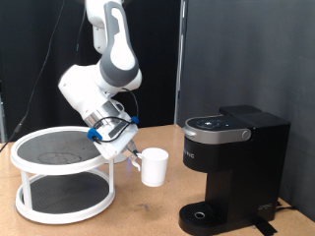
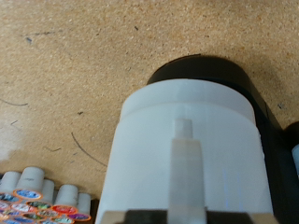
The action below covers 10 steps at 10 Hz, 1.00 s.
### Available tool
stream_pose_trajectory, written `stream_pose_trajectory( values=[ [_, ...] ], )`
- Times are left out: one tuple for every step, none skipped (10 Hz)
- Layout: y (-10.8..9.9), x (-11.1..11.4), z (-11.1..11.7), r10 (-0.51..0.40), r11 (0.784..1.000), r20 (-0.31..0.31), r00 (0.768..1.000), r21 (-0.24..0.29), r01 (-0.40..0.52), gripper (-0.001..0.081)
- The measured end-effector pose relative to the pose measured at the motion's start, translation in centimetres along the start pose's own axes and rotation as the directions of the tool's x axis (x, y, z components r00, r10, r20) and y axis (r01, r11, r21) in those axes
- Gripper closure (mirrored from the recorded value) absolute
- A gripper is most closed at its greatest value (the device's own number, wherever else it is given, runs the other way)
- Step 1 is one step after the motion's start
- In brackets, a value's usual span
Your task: Make a cup of coffee with the keurig machine
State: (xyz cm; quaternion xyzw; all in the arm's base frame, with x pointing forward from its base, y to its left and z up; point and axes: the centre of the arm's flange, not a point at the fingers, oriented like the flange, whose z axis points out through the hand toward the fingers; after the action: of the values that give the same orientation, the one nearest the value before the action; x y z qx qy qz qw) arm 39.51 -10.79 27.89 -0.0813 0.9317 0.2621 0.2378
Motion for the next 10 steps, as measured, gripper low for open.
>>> stream_pose_trajectory(
  values=[
    [0.0,0.1,0.7,-0.004,1.0,-0.006,1.0,0.003,0.004,0.0806],
    [0.1,0.3,1.5,-0.009,1.0,-0.006,1.0,0.006,0.009,0.0806],
    [0.3,0.4,2.2,-0.014,1.0,-0.007,1.0,0.008,0.014,0.0806],
    [0.5,0.5,2.9,-0.016,1.0,-0.001,1.0,0.01,0.016,0.0806],
    [0.8,0.6,3.5,-0.021,1.0,0.004,1.0,0.016,0.021,0.0806],
    [1.2,0.6,4.3,-0.026,0.999,0.008,1.0,0.021,0.026,0.0806],
    [1.7,0.5,5.1,-0.031,0.999,0.01,0.999,0.023,0.03,0.0806],
    [2.2,0.5,5.8,-0.033,0.999,0.009,0.999,0.022,0.033,0.0806],
    [2.7,0.4,6.4,-0.034,0.999,0.011,0.999,0.02,0.034,0.0806],
    [3.2,0.3,7.0,-0.038,0.999,0.017,0.999,0.014,0.038,0.0806]
  ],
)
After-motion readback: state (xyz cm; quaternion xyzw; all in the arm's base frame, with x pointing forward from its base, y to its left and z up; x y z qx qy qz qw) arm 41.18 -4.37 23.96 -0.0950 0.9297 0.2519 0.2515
